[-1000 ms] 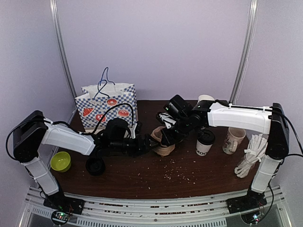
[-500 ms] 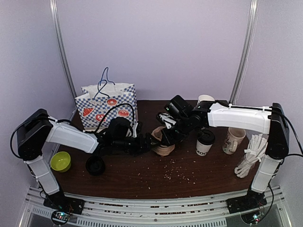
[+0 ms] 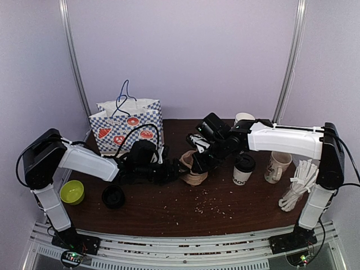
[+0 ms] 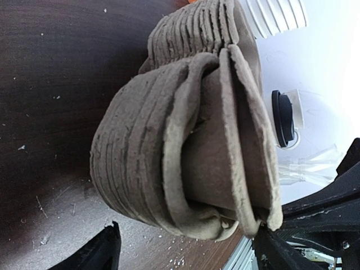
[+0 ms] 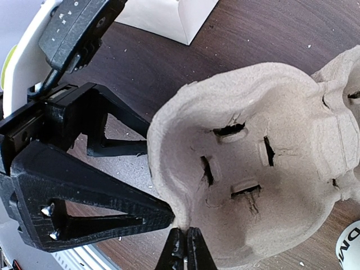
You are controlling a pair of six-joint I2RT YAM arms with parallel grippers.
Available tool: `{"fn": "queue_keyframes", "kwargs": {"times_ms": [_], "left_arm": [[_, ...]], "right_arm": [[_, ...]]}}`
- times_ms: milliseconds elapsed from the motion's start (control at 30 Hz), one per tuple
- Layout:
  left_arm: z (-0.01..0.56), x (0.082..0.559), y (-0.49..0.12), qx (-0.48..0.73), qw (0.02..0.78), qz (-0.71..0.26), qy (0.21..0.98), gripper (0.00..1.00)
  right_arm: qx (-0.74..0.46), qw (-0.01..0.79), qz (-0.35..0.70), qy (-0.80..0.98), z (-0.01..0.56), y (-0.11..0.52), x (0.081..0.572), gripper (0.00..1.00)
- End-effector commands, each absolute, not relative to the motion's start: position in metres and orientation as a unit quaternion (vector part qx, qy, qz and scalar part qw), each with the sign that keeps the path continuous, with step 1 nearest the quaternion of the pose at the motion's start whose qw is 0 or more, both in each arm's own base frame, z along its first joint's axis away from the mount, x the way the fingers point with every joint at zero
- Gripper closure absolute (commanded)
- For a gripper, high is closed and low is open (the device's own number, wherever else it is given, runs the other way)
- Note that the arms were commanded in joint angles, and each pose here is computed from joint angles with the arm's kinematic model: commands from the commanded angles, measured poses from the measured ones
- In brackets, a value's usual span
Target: Pack the takeout coffee
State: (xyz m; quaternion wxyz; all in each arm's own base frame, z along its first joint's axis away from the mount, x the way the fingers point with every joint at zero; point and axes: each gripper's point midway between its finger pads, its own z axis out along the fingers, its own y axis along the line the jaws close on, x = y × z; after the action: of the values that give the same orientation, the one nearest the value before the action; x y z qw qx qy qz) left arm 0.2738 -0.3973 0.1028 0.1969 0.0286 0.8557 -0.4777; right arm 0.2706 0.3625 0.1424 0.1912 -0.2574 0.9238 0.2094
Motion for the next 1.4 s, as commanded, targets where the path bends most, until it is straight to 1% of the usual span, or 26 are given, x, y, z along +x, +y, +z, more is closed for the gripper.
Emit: {"fn": "queue_keyframes", "kwargs": {"times_ms": [0, 233, 533, 800, 1000, 1367], "left_arm": [[0.098, 0.281, -0.397, 0.022, 0.202, -0.473, 0.857, 0.16], [0.095, 0.284, -0.394, 0.017, 0.203, -0.471, 0.859, 0.17], [0.084, 0.283, -0.389, 0.013, 0.198, -0.461, 0.865, 0.17], [0.086, 0.284, -0.387, 0.021, 0.206, -0.450, 0.869, 0.17], [0.085, 0.283, -0.384, 0.026, 0.208, -0.442, 0.872, 0.17], [0.085, 0.285, -0.384, 0.034, 0.210, -0.430, 0.877, 0.17]], "right_arm": [[-0.251, 0.203, 0.239, 0.916, 0.163, 0.365, 0.267, 1.00], [-0.252, 0.203, 0.247, 0.913, 0.167, 0.368, 0.264, 1.00], [-0.243, 0.233, 0.245, 0.909, 0.190, 0.363, 0.270, 1.00], [-0.248, 0.240, 0.228, 0.910, 0.195, 0.354, 0.269, 1.00], [-0.257, 0.257, 0.209, 0.908, 0.211, 0.346, 0.272, 1.00], [-0.260, 0.309, 0.200, 0.893, 0.258, 0.339, 0.282, 1.00]]}}
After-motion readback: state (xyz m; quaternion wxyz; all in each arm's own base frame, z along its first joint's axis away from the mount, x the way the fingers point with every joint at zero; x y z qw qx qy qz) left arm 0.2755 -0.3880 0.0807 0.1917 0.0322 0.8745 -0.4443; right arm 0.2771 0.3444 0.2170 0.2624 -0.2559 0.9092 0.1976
